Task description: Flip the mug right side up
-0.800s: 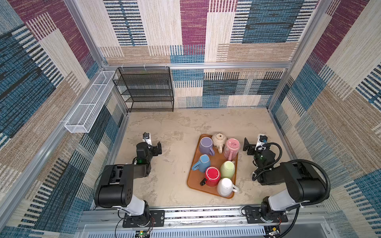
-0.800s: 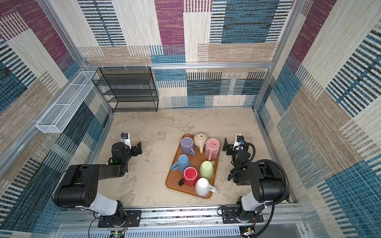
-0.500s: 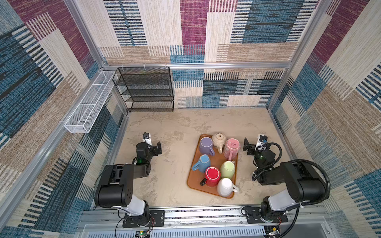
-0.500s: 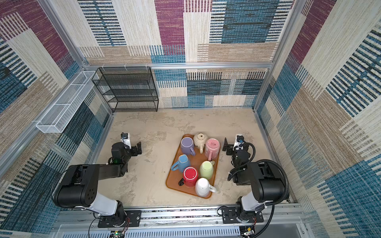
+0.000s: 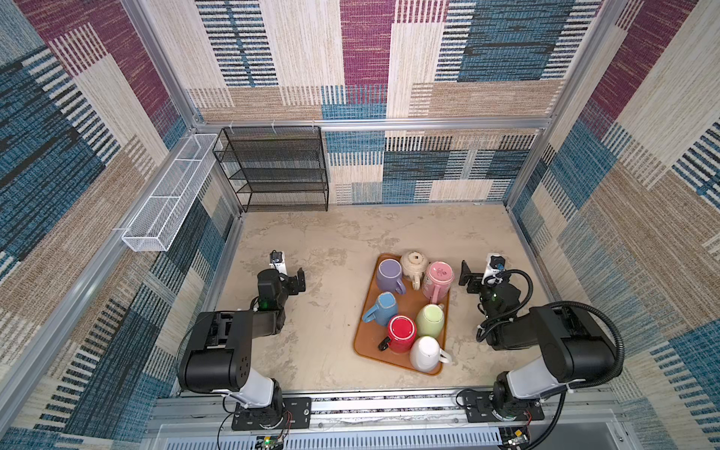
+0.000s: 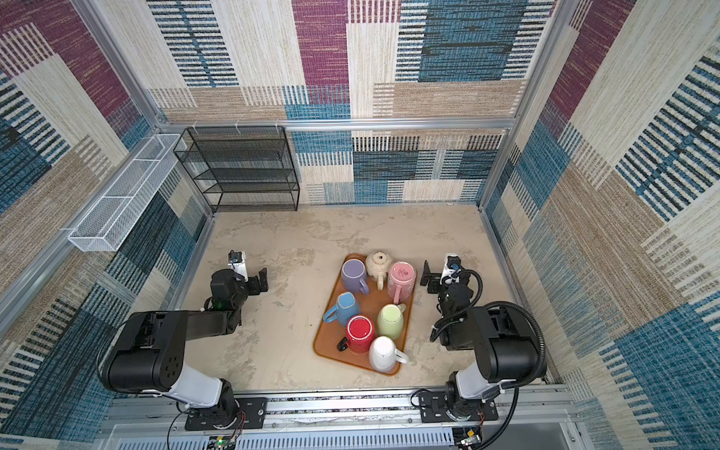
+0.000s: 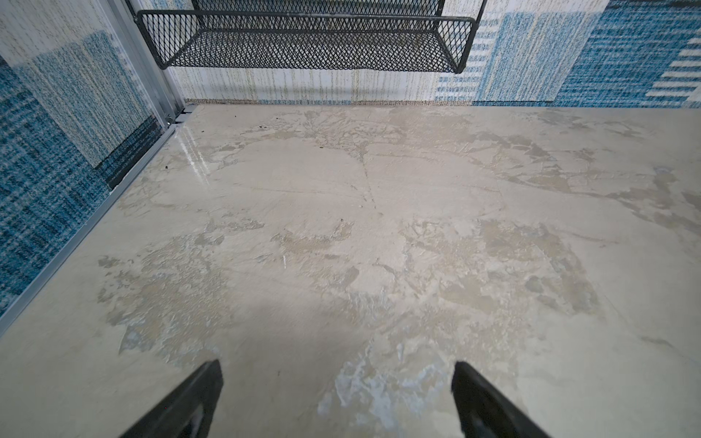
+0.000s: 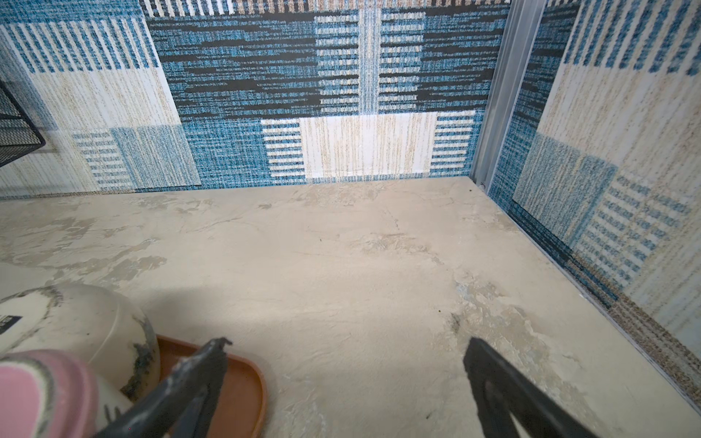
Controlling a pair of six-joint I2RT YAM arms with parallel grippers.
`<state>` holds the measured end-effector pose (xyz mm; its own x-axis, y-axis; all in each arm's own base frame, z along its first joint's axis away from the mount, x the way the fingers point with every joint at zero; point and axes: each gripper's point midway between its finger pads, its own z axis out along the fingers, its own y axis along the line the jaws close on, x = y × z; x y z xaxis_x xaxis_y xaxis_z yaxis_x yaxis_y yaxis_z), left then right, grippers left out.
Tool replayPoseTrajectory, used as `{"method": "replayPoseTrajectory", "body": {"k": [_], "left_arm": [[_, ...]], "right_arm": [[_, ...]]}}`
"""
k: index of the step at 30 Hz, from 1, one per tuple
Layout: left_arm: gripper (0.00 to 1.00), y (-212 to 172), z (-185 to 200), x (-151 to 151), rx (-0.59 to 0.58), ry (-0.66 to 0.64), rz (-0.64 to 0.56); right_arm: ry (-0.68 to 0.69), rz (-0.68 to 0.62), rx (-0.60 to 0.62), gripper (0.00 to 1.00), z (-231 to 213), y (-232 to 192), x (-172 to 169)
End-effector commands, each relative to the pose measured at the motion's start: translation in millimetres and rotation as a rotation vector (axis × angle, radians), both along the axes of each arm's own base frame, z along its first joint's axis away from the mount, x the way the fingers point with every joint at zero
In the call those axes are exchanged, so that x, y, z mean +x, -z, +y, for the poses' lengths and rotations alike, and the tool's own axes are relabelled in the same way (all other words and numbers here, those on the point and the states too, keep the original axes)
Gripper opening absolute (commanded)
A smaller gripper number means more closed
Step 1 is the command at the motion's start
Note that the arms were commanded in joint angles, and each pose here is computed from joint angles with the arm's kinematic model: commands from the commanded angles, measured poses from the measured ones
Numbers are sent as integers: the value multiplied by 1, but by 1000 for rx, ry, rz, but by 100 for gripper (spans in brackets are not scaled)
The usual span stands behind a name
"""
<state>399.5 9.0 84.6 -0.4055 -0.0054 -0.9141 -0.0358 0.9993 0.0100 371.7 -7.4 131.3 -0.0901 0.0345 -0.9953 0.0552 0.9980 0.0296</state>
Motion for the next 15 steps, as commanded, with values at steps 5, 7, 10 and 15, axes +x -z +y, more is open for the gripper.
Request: {"method": "replayPoseTrajectory", "body": {"k": [5, 7, 10, 15], "left_arm": [[99, -9, 2, 4, 13, -1, -33], [99, -8, 2, 4, 14, -1, -30], [99, -8, 2, 5, 14, -1, -31], [99, -9, 2, 4, 13, -1, -35]], "right_arm": [[-6, -50, -10, 100, 1, -13, 3], [-6, -53, -11, 100, 1, -14, 3], [-6, -51, -11, 100, 1, -13, 3], [-6, -51, -10, 100, 1, -13, 2]]}}
